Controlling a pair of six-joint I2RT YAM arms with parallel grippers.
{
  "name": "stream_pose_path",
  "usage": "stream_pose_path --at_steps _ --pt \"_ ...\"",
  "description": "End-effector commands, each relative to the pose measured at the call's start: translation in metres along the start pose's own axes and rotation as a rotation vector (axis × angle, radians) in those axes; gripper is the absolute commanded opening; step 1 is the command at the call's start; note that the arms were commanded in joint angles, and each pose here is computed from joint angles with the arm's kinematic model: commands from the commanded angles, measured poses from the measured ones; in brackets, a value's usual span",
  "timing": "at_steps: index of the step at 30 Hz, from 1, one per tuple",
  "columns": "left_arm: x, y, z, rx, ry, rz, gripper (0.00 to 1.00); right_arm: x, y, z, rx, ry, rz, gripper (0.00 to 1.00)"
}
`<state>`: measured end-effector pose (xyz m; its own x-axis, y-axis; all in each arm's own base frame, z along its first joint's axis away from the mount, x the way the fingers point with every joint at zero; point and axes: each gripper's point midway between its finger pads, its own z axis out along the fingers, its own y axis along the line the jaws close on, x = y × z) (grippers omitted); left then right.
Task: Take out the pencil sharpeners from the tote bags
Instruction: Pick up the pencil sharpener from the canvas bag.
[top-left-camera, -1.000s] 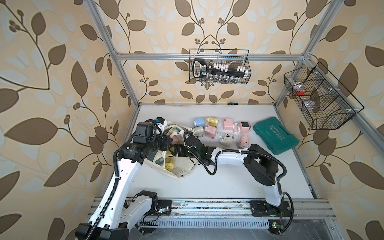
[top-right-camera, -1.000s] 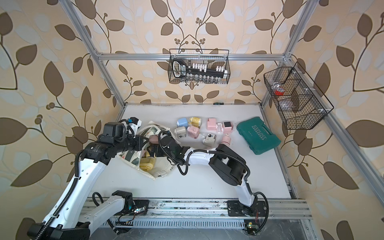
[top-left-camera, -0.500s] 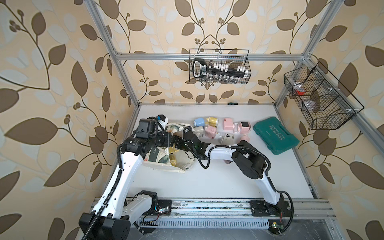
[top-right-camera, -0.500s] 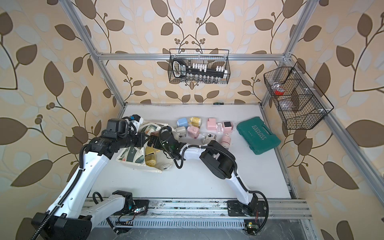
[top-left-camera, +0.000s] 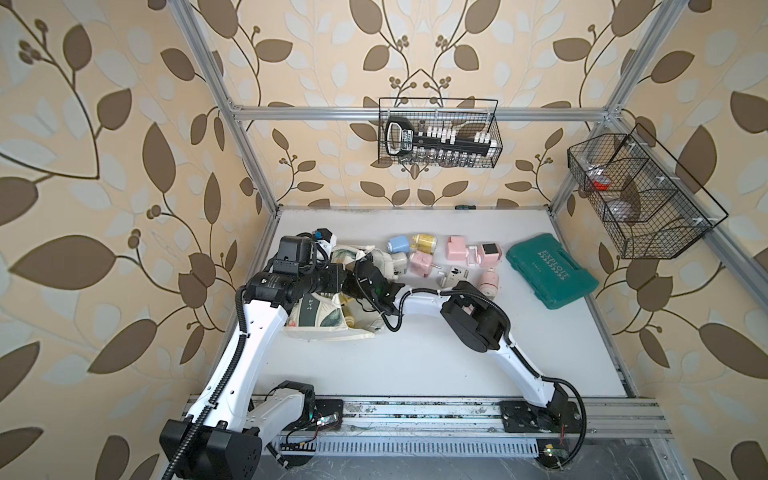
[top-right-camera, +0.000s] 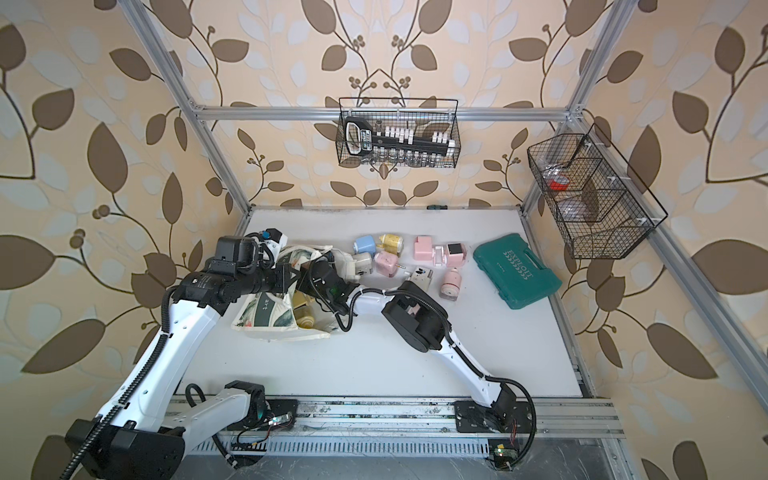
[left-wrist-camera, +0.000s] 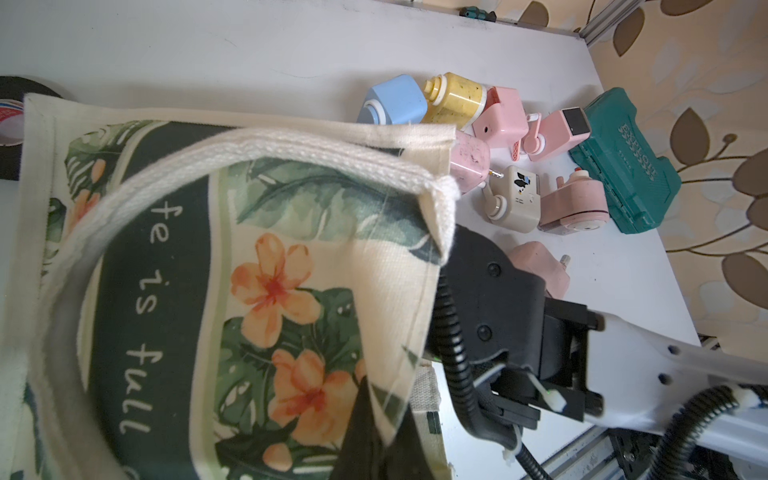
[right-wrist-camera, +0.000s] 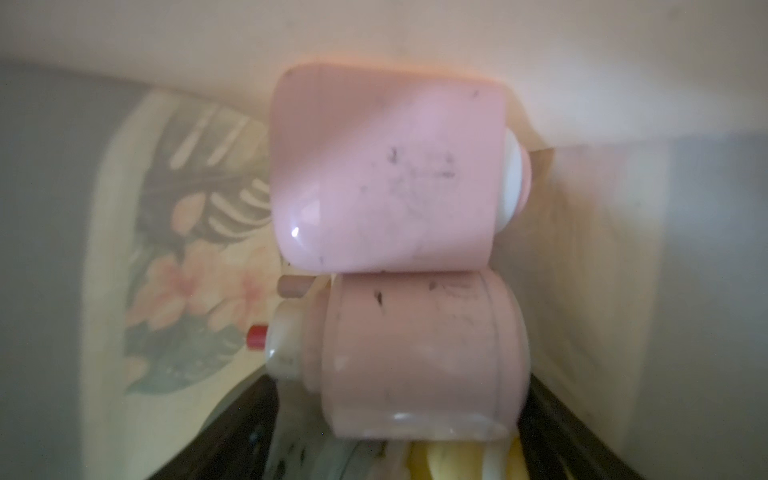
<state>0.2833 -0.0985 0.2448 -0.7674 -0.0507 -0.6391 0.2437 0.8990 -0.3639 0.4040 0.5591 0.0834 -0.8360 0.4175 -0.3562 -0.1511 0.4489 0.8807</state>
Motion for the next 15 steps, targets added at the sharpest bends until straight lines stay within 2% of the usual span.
stream_pose_path --at_steps 1,8,15 --pt "-0.011 -0.034 -0.021 0.136 -0.034 0.044 0.00 0.000 -0.027 0.012 0.020 0.030 0.049 0.72" --pt "-0.011 -0.034 -0.023 0.135 -0.044 0.046 0.00 -0.013 0.000 -0.007 -0.054 -0.014 -0.075 0.44" --pt "-0.010 -0.029 -0.024 0.103 -0.056 0.048 0.00 -0.020 0.022 -0.045 -0.084 -0.046 -0.120 0.40"
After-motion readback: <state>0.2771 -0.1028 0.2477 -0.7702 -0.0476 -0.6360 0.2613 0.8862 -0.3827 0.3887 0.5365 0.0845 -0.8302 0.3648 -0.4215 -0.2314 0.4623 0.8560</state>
